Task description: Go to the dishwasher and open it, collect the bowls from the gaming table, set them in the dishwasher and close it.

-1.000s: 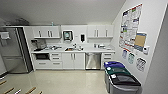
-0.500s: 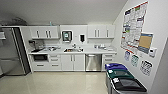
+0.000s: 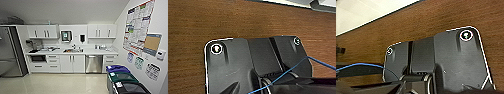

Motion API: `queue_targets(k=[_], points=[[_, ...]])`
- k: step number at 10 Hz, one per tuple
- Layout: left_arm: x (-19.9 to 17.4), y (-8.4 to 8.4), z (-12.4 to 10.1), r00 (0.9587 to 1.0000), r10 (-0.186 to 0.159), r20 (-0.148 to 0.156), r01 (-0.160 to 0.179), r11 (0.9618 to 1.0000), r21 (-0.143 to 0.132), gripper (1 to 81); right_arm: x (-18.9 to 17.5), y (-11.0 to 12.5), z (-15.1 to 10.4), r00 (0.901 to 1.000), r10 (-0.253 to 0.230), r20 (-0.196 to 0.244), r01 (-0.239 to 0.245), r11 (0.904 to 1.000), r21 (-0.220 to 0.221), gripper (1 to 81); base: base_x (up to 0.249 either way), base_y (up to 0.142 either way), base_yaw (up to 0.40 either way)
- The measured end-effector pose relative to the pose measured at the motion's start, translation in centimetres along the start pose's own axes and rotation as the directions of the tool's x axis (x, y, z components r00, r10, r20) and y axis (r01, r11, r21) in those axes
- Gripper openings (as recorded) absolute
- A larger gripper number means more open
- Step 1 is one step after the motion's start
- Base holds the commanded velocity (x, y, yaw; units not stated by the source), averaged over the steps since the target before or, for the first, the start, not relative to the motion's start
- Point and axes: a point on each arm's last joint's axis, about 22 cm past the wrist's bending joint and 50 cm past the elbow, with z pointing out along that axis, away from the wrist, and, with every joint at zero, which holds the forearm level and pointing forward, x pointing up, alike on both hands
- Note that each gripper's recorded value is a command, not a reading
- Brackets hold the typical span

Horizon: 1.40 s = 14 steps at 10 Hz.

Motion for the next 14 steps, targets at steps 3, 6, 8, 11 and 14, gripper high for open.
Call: queue_targets(k=[3,6,8,11,14], points=[[0.0,0.2,0.1,1.0000,-0.001,0.001,0.001,1.0000,-0.003,81.1,0.0,0.1,0.0,1.0000,0.000,0.000,0.000,1.0000,-0.001,81.1,0.225,0.000,0.000],[-0.2,-1.5,-0.1,1.0000,0.003,0.004,-0.003,0.9994,0.034,81.1,0.2,2.3,0.0,1.0000,-0.004,-0.005,0.004,0.9987,-0.051,81.1,0.224,0.000,0.000],[-0.7,-3.7,-0.4,0.9999,0.005,0.012,-0.006,0.9965,0.083,81.1,0.4,4.8,-0.4,0.9999,-0.009,-0.009,0.008,0.9944,-0.105,81.1,0.224,0.000,0.000],[-0.9,-3.3,-0.2,0.9999,0.005,0.013,-0.006,0.9965,0.084,81.1,0.5,5.9,-0.2,0.9999,-0.010,-0.011,0.008,0.9907,-0.136,81.1,0.223,0.000,0.000],[-0.8,-3.4,-0.1,0.9999,0.005,0.012,-0.006,0.9963,0.086,81.1,0.6,6.9,-0.5,0.9999,-0.010,-0.013,0.008,0.9879,-0.155,81.1,0.201,0.000,0.000]])
